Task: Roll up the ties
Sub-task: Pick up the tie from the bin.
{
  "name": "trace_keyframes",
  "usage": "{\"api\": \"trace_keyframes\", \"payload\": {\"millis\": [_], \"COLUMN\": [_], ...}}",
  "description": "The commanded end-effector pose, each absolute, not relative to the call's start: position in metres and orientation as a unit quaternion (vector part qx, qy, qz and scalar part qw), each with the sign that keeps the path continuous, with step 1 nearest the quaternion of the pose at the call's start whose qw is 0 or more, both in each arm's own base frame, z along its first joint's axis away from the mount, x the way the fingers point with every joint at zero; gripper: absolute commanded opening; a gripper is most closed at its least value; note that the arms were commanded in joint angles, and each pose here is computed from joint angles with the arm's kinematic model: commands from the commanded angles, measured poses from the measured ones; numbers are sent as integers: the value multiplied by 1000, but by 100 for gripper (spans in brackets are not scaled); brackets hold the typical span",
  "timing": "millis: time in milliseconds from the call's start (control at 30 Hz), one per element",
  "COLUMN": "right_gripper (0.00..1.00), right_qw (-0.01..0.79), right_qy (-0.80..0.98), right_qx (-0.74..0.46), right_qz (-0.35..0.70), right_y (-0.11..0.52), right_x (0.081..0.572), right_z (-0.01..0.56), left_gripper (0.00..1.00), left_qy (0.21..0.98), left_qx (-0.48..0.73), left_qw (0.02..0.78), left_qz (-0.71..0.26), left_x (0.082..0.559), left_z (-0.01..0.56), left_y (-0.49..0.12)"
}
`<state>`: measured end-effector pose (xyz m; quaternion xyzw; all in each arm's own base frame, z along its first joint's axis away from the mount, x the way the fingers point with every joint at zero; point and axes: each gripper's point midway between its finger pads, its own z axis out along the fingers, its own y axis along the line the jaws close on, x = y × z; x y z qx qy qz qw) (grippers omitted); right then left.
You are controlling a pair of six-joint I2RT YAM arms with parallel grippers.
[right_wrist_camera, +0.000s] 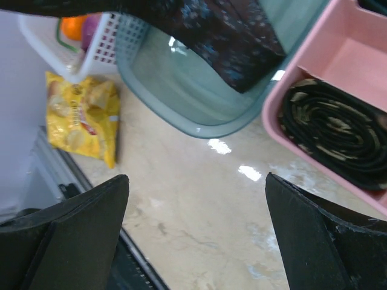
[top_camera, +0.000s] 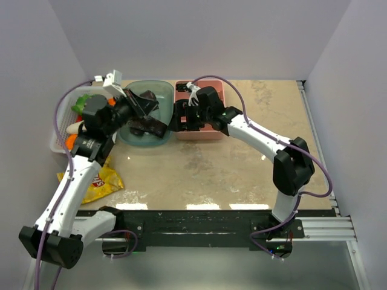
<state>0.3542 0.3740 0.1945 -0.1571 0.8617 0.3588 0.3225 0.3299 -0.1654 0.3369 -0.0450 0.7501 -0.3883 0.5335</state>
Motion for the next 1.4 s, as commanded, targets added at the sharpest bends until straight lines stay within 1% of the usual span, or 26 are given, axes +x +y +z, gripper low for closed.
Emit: {"api": "trace_keyframes", "payload": {"millis": [0,133,267,367,533,767,1067,1300,1367], "right_gripper": [99,99,99,99,99,99,99,99,99], "right_qw": [292,267,246,239,220,183,116,113,129], "right_qy": [829,810,816,827,827,830,834,847,855], "right_qx": [-141,-126,-105,-94,-81,-56,-37,-30,-33], "right_qz": [456,508,513,501,512,523,538,518,501], "right_y": [403,421,420,413,414,425,458,450,444], "right_x": [342,340,335,331,322,309,279,275,276], "right_z": [241,251,246,237,232,219,195,186,181], "left_gripper": [0,0,0,0,0,0,0,0,0], "left_qy": [716,663,610,589,560,500,476,460,457], "left_qx": [75,149,205,231,280,330,339,355,358], "left_qw": [562,577,601,607,587,600,612,617,618], "left_qz": [-408,-453,-474,-481,-514,-530,-533,-531,-530], "left_x": [288,247,203,182,151,105,82,68,67], "left_z": [403,452,492,506,514,536,548,558,560], "left_y": [-175,-186,-187,-187,-194,-191,-187,-185,-185]}}
